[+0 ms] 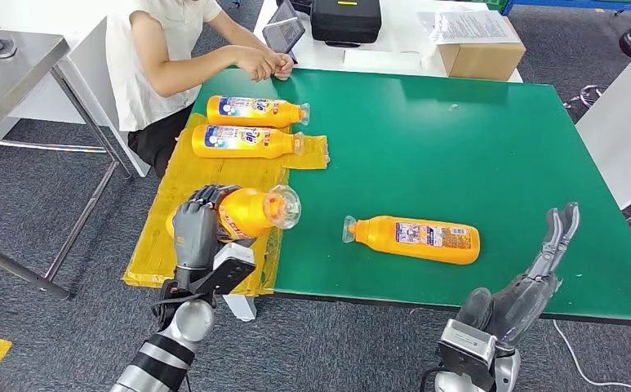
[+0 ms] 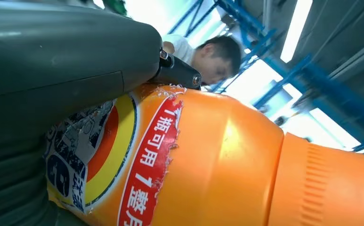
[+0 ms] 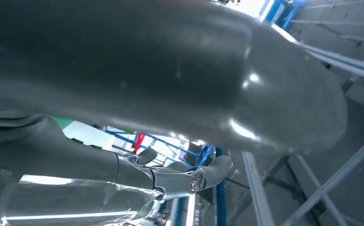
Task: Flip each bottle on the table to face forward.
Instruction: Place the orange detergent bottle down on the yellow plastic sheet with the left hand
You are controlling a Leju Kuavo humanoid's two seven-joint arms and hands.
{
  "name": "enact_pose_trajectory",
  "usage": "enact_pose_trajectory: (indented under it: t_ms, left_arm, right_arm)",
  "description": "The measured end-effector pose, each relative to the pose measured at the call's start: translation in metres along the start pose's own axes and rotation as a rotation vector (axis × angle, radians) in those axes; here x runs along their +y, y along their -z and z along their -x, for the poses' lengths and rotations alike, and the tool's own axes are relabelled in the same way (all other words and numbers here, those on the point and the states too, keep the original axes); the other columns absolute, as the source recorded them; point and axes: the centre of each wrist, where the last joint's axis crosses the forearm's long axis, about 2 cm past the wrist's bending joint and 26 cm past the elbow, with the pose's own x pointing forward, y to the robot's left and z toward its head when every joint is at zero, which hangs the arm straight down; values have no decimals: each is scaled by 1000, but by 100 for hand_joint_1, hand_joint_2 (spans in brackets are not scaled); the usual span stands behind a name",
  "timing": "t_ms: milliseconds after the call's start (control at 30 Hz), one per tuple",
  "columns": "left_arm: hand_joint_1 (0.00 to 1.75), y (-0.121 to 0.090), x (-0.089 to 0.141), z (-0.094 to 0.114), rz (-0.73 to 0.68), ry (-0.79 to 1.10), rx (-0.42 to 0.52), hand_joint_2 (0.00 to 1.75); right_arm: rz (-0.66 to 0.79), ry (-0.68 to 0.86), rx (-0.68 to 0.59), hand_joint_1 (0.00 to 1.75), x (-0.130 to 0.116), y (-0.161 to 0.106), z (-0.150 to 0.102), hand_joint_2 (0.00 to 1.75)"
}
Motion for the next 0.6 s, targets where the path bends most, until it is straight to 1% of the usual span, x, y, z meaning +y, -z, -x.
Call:
enact_pose_trajectory:
  t_ms: [100, 300, 367, 400, 433, 500, 533, 567, 600]
  left_arm:
    - [175, 4, -2, 14, 79, 140, 32, 175]
    - [171, 17, -9, 41, 283, 224, 171, 175]
    - [175, 20, -11, 48, 353, 235, 203, 175]
    - [159, 21, -12, 51, 388, 223, 216, 175]
    - [134, 24, -12, 53, 421, 195, 229, 175]
    - [49, 33, -12, 55, 467, 114, 255, 175]
    - [21, 38, -12, 56, 480, 77, 267, 175]
    - [2, 42, -12, 56, 490, 50, 280, 175]
    - [0, 44, -11, 57, 503, 29, 294, 175]
  right_arm:
    - [9, 8, 15, 0, 1, 0, 1, 0]
    - [7, 49, 52, 0, 8, -5, 2, 0]
    - [1, 67, 65, 0, 12, -7, 1, 87]
    - [-4, 76, 71, 0, 14, -8, 1, 131]
    - [-9, 87, 78, 0, 16, -10, 1, 175]
    - [-23, 108, 90, 0, 19, -13, 2, 175]
    - [-32, 117, 96, 0, 21, -15, 2, 175]
    - [-41, 126, 100, 0, 23, -17, 2, 175]
    - [-50, 134, 102, 0, 25, -19, 2, 175]
